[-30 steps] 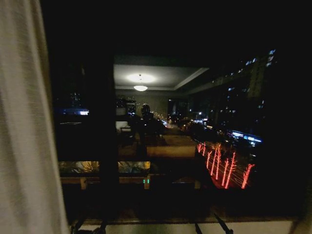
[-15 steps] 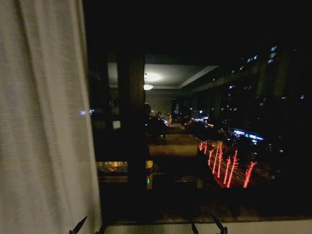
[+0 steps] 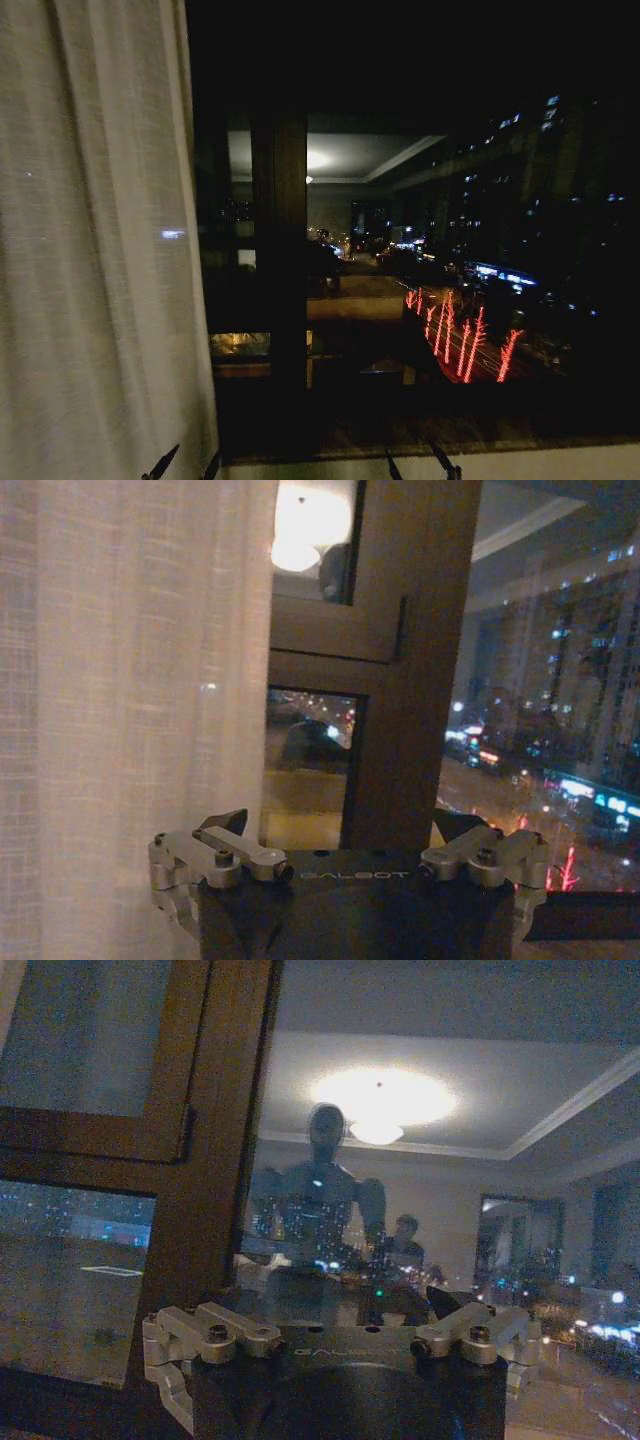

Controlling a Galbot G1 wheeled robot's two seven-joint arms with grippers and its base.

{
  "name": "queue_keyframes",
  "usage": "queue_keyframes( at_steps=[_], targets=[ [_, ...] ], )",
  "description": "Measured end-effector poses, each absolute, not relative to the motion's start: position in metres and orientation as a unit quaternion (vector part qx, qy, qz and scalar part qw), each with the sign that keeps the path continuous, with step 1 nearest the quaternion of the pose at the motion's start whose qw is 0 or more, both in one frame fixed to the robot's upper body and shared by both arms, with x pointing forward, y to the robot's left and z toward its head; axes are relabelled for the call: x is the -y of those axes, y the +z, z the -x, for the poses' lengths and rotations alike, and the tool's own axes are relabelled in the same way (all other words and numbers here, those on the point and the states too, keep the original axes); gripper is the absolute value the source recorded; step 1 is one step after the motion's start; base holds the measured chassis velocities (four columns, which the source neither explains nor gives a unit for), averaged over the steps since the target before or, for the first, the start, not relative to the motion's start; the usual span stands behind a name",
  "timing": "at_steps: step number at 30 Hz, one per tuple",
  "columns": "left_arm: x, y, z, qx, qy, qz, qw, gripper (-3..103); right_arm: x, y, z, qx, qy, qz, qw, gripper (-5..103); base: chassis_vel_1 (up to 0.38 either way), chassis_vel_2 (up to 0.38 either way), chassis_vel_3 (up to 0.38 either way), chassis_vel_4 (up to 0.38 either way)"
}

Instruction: Open the curtains by pulling them apart, changing their state from closed to fully open.

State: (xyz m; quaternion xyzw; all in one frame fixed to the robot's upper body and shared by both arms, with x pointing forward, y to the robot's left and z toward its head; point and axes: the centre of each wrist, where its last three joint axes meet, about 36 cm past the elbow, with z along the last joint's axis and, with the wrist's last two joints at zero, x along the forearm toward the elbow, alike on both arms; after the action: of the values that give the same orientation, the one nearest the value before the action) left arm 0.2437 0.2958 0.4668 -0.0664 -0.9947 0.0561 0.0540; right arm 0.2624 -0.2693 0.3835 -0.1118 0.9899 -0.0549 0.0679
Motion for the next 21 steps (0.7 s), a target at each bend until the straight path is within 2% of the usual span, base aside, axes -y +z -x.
queue_keyframes(
  at_steps=[11, 21],
  targets=[
    [-0.2978, 0.4689, -0.2478, 0.995, 0.049, 0.074, 0.048, 100, 0.2670, 0.3877, -0.2611, -0.988, -0.067, 0.117, 0.075, 100, -0.083, 0.126, 0.082, -0.107],
    [-0.2951, 0.4647, -0.2513, 0.994, 0.055, 0.079, 0.054, 100, 0.2610, 0.3861, -0.2601, -0.985, -0.079, 0.127, 0.080, 100, -0.079, 0.049, 0.076, -0.057]
  ],
)
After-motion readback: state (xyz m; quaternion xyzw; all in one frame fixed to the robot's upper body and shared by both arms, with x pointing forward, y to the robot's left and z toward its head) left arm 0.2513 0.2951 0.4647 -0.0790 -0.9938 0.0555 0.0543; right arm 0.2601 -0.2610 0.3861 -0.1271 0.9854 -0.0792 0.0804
